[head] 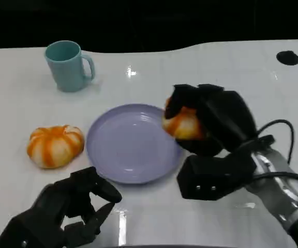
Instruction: Grasp the bread from the table and place it into the plate.
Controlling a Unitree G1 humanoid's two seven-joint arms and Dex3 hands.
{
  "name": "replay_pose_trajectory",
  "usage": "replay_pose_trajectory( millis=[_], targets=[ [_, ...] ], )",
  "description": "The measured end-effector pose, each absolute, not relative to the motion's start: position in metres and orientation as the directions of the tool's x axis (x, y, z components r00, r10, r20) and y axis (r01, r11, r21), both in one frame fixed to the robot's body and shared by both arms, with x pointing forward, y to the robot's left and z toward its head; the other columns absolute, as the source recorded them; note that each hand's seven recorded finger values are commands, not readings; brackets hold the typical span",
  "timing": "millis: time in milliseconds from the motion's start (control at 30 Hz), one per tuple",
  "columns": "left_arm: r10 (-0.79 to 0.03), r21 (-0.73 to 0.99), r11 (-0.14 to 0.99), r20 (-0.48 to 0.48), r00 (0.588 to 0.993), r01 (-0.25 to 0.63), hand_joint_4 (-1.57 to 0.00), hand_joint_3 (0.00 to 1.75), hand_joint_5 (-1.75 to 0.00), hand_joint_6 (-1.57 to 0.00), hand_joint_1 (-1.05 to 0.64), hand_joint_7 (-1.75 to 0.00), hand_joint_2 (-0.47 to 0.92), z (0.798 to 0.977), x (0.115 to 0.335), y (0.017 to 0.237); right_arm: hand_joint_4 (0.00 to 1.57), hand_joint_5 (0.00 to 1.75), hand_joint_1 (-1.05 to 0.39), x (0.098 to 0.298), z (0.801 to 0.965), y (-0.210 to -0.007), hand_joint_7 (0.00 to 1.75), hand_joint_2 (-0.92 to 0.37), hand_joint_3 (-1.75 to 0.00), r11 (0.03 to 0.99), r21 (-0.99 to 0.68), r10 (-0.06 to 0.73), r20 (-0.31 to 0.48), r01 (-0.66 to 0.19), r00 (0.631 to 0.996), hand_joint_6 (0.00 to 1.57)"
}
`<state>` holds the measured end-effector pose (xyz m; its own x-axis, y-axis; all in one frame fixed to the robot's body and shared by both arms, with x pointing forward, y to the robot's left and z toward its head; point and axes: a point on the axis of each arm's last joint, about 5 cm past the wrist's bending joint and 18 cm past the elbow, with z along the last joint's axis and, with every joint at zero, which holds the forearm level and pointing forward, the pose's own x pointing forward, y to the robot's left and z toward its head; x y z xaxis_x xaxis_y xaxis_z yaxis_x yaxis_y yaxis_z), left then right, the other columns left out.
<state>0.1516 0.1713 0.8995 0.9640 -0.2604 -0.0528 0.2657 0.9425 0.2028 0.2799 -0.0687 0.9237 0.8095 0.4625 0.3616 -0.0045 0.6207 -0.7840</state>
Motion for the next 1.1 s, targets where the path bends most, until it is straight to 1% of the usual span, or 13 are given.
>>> replay_pose_trajectory(
  millis=[100,367,400,500,533,600,633,700,733,800,867,967,1100],
  targets=[
    [-0.259,0.209,0.941,-0.055,0.964,0.265,-0.75,0.72,-1.75,-0.63,-0.27,-1.29,0.78,0.899,0.151,0.171,1.0,1.75,-0.16,0.283,0.924,-0.056,1.48,-0.26,-1.36,0.612,-0.79,0.495,0.346,-0.037,0.797,0.87],
    [-0.259,0.209,0.942,-0.055,0.964,0.264,-0.77,0.73,-1.75,-0.63,-0.29,-1.31,0.77,0.899,0.151,0.171,0.93,1.75,-0.15,0.287,0.926,-0.024,1.49,-0.33,-1.24,0.584,-0.804,0.559,0.296,-0.115,0.774,0.79],
    [-0.259,0.209,0.942,-0.055,0.964,0.264,-0.77,0.73,-1.75,-0.63,-0.28,-1.3,0.77,0.899,0.151,0.171,0.93,1.75,-0.14,0.288,0.926,-0.022,1.45,-0.35,-1.21,0.577,-0.807,0.565,0.282,-0.127,0.776,0.79],
    [-0.258,0.211,0.941,-0.056,0.964,0.264,-0.77,0.73,-1.75,-0.62,-0.28,-1.3,0.77,0.899,0.151,0.171,0.86,1.71,-0.13,0.288,0.925,-0.015,0.9,-0.43,-0.99,0.566,-0.807,0.581,0.245,-0.169,0.777,0.92],
    [-0.257,0.212,0.941,-0.057,0.965,0.264,-0.77,0.73,-1.75,-0.62,-0.28,-1.3,0.77,0.899,0.151,0.171,0.82,1.64,-0.14,0.288,0.925,-0.013,0.76,-0.46,-0.9,0.568,-0.802,0.583,0.235,-0.184,0.778,0.94],
    [-0.257,0.211,0.941,-0.057,0.965,0.263,-0.76,0.73,-1.75,-0.62,-0.27,-1.3,0.77,0.899,0.151,0.171,0.7,1.33,-0.19,0.289,0.924,-0.011,0.45,-0.59,-0.62,0.564,-0.798,0.593,0.212,-0.213,0.777,0.9],
    [-0.257,0.211,0.941,-0.057,0.965,0.263,-0.76,0.73,-1.75,-0.62,-0.27,-1.3,0.77,0.899,0.151,0.171,0.56,1.11,-0.23,0.289,0.924,-0.01,0.28,-0.65,-0.51,0.554,-0.8,0.602,0.195,-0.23,0.774,0.84],
    [-0.257,0.21,0.942,-0.056,0.965,0.263,-0.76,0.73,-1.75,-0.63,-0.27,-1.3,0.77,0.899,0.151,0.171,0.38,0.67,-0.32,0.29,0.924,-0.011,0.09,-0.74,-0.37,0.518,-0.813,0.63,0.151,-0.267,0.762,0.7],
    [-0.257,0.21,0.942,-0.056,0.965,0.263,-0.76,0.74,-1.75,-0.63,-0.27,-1.3,0.77,0.899,0.151,0.171,0.26,0.49,-0.4,0.291,0.925,-0.011,0.04,-0.83,-0.26,0.49,-0.824,0.648,0.128,-0.283,0.751,0.56],
    [-0.257,0.209,0.942,-0.056,0.965,0.263,-0.76,0.74,-1.75,-0.63,-0.27,-1.3,0.76,0.899,0.151,0.17,0.12,0.39,-0.51,0.292,0.926,-0.011,0.01,-0.9,-0.18,0.416,-0.857,0.687,0.078,-0.303,0.723,0.41],
    [-0.257,0.209,0.942,-0.055,0.965,0.263,-0.75,0.74,-1.75,-0.63,-0.27,-1.3,0.77,0.899,0.151,0.17,0.02,0.3,-0.62,0.293,0.927,-0.013,0.0,-0.92,-0.2,0.354,-0.881,0.696,0.025,-0.313,0.717,0.28],
    [-0.257,0.21,0.942,-0.055,0.965,0.263,-0.75,0.74,-1.75,-0.63,-0.28,-1.3,0.76,0.899,0.151,0.17,0.0,0.24,-0.72,0.295,0.93,-0.013,0.0,-0.92,-0.23,0.288,-0.895,0.691,-0.051,-0.34,0.721,0.23],
    [-0.257,0.212,0.941,-0.055,0.965,0.263,-0.74,0.75,-1.75,-0.62,-0.28,-1.3,0.76,0.899,0.151,0.17,0.0,0.22,-0.77,0.296,0.937,-0.013,0.0,-0.92,-0.26,0.256,-0.9,0.689,-0.087,-0.354,0.719,0.21]
  ],
)
